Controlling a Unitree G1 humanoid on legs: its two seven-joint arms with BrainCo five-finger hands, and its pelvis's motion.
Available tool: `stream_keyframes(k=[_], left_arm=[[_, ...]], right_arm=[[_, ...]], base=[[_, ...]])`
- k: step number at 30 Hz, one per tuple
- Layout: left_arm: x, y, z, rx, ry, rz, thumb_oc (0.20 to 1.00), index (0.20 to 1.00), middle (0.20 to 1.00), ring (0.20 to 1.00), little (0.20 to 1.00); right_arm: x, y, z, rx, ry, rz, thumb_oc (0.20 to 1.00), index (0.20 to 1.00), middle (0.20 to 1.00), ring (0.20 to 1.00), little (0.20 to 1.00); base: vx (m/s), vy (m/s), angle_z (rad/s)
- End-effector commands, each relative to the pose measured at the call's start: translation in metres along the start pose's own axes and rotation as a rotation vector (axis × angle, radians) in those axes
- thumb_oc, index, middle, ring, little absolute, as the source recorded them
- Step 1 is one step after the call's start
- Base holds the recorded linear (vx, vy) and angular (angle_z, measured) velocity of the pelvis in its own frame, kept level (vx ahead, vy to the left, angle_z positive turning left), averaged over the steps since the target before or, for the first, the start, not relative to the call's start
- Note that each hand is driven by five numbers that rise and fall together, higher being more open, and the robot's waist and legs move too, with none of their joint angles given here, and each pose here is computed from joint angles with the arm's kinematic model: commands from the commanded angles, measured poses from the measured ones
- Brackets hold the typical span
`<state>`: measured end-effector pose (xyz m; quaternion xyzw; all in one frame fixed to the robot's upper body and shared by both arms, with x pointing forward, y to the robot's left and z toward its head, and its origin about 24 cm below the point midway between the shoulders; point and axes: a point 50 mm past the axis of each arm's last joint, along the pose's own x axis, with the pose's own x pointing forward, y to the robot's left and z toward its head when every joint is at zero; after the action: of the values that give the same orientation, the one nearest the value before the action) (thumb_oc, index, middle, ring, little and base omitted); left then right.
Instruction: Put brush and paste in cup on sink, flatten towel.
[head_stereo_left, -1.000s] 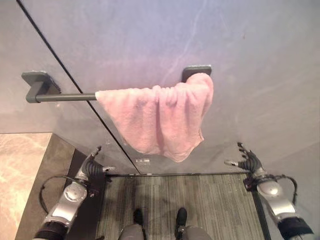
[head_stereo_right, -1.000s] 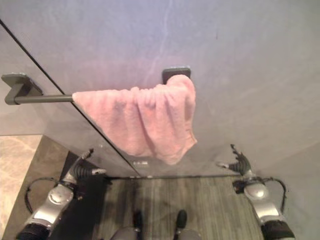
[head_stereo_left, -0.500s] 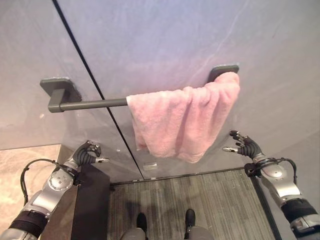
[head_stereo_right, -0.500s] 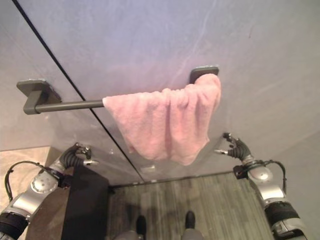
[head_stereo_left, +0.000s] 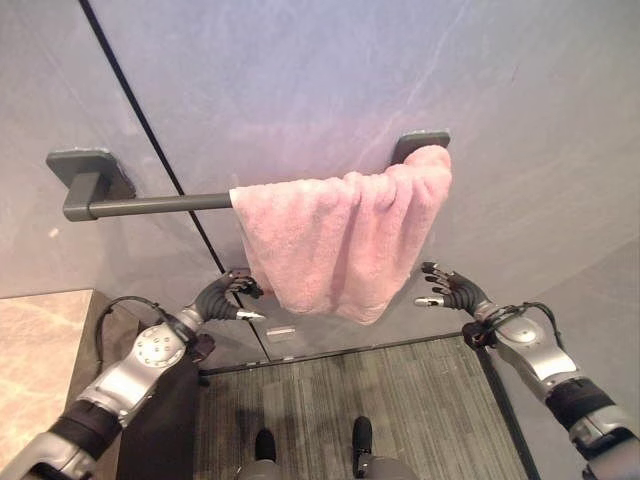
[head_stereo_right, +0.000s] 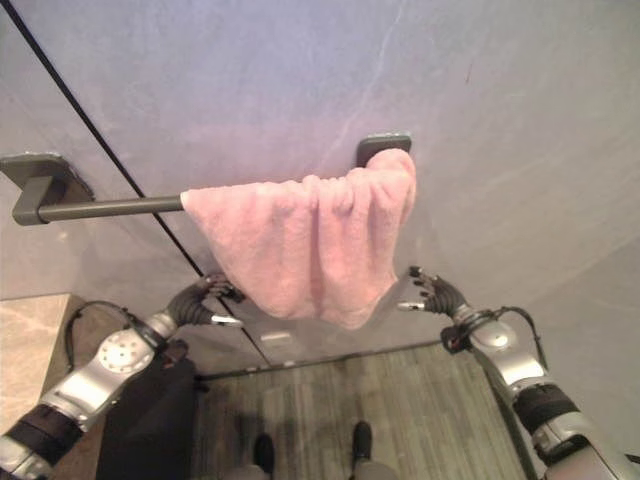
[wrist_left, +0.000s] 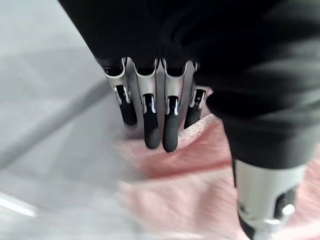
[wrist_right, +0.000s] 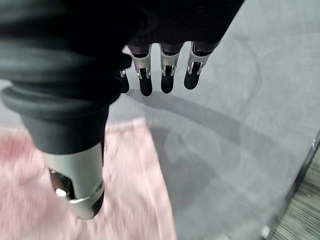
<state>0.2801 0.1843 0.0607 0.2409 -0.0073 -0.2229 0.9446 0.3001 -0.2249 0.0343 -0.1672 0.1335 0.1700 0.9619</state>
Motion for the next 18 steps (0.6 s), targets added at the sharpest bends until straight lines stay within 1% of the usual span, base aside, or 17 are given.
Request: stream_keyframes(k=[1, 2, 3, 4, 9, 14, 15, 16, 17, 18], left_arm=[[0.021, 0.011, 0.03, 0.054, -0.133, 0.039, 1.0, 1.0, 1.0, 1.0, 1.0], [0.023, 0.008, 0.031, 0.048, -0.134, 0.034, 1.0, 1.0, 1.0, 1.0, 1.0], [0.026, 0.004, 0.033, 0.046, -0.143, 0.032, 1.0, 1.0, 1.0, 1.0, 1.0], [0.026, 0.005, 0.033, 0.046, -0.143, 0.032, 1.0, 1.0, 1.0, 1.0, 1.0], [0.034, -0.005, 0.043, 0.042, -0.177, 0.02, 1.0, 1.0, 1.0, 1.0, 1.0], [0.035, -0.009, 0.041, 0.035, -0.17, 0.02, 1.0, 1.0, 1.0, 1.0, 1.0], [0.036, -0.009, 0.041, 0.037, -0.166, 0.022, 1.0, 1.0, 1.0, 1.0, 1.0], [0.037, -0.01, 0.04, 0.04, -0.16, 0.016, 1.0, 1.0, 1.0, 1.0, 1.0], [0.037, -0.01, 0.04, 0.04, -0.16, 0.017, 1.0, 1.0, 1.0, 1.0, 1.0], [0.037, -0.011, 0.038, 0.037, -0.153, 0.017, 0.335, 0.335, 0.335, 0.335, 0.335]], right_arm=[[0.021, 0.011, 0.065, 0.041, -0.242, 0.075, 0.915, 0.915, 0.915, 0.915, 0.915], [0.023, 0.016, 0.068, 0.042, -0.25, 0.092, 0.683, 0.683, 0.683, 0.683, 0.683], [0.026, 0.019, 0.072, 0.038, -0.259, 0.092, 0.906, 0.906, 0.906, 0.906, 0.906], [0.026, 0.019, 0.072, 0.038, -0.259, 0.092, 1.0, 1.0, 1.0, 1.0, 1.0], [0.035, 0.04, 0.089, 0.044, -0.31, 0.155, 1.0, 1.0, 1.0, 1.0, 1.0], [0.038, 0.051, 0.095, 0.071, -0.323, 0.187, 1.0, 1.0, 1.0, 1.0, 1.0], [0.039, 0.052, 0.096, 0.073, -0.326, 0.186, 0.583, 0.583, 0.583, 0.583, 0.583], [0.041, 0.056, 0.099, 0.072, -0.33, 0.199, 0.2, 0.2, 0.2, 0.2, 0.2], [0.041, 0.056, 0.099, 0.072, -0.33, 0.199, 0.2, 0.2, 0.2, 0.2, 0.2], [0.042, 0.057, 0.098, 0.079, -0.327, 0.196, 0.2, 0.2, 0.2, 0.2, 0.2]], base=[[0.01, -0.054, -0.06], [0.02, -0.078, -0.04], [0.01, -0.042, -0.01], [0.02, -0.046, -0.01], [0.0, -0.013, -0.01], [0.0, 0.0, 0.0], [0.0, 0.0, 0.0], [0.0, 0.0, 0.0], [0.0, 0.0, 0.0], [0.0, 0.0, 0.0]])
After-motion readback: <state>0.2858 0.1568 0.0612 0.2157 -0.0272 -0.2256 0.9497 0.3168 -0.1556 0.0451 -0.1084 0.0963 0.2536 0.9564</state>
